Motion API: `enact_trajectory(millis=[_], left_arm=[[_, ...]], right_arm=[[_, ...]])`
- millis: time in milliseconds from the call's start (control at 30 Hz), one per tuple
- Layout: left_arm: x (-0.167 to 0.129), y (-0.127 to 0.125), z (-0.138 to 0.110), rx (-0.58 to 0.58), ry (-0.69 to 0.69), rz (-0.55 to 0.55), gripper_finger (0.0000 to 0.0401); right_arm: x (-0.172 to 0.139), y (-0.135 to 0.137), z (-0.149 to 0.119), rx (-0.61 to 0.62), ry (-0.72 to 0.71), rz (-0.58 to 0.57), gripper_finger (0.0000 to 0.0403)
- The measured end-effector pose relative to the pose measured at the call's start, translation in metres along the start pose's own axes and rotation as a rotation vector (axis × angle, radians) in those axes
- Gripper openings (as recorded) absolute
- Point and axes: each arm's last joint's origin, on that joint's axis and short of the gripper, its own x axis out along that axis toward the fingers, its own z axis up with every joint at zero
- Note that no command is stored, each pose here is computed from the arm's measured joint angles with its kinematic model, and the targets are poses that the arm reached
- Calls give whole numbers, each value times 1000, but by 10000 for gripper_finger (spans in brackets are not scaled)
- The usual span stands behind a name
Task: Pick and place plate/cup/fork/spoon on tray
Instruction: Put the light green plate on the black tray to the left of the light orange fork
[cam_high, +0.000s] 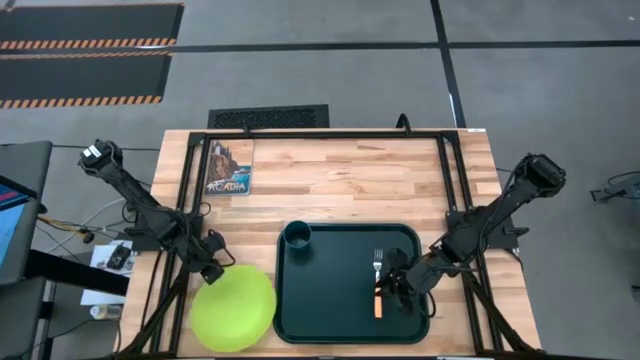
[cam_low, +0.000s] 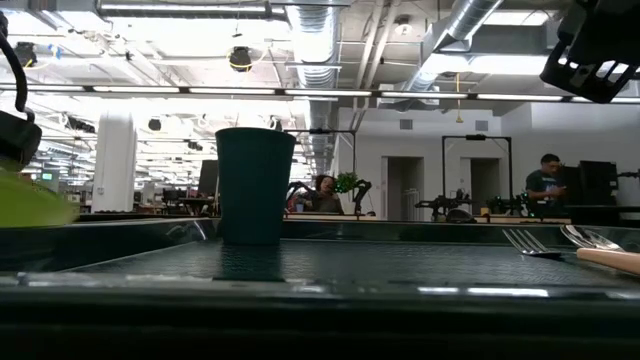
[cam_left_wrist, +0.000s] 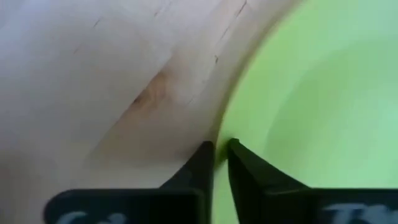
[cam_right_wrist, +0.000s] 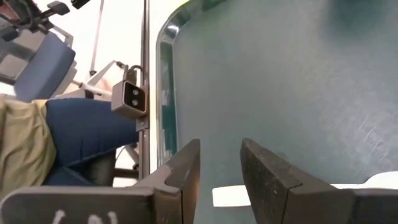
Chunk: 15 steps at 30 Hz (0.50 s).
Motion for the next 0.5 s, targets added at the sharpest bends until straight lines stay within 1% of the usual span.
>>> enact_trajectory(millis=[33,133,267,500], left_arm=[[0,0,0,-7,-3,0,13],[-2,-3,0,-17,-17,-5,9],[-10,-16,1,-14,-51,-46,2],[-27,-38,0,-8,-66,-123,0]], right_arm=[[0,0,0,0,-3,-4,140],[0,0,0,-1,-4,-7,140],[0,0,0,-2,-6,-10,140],[0,-1,1,-4,-23,-25,140]])
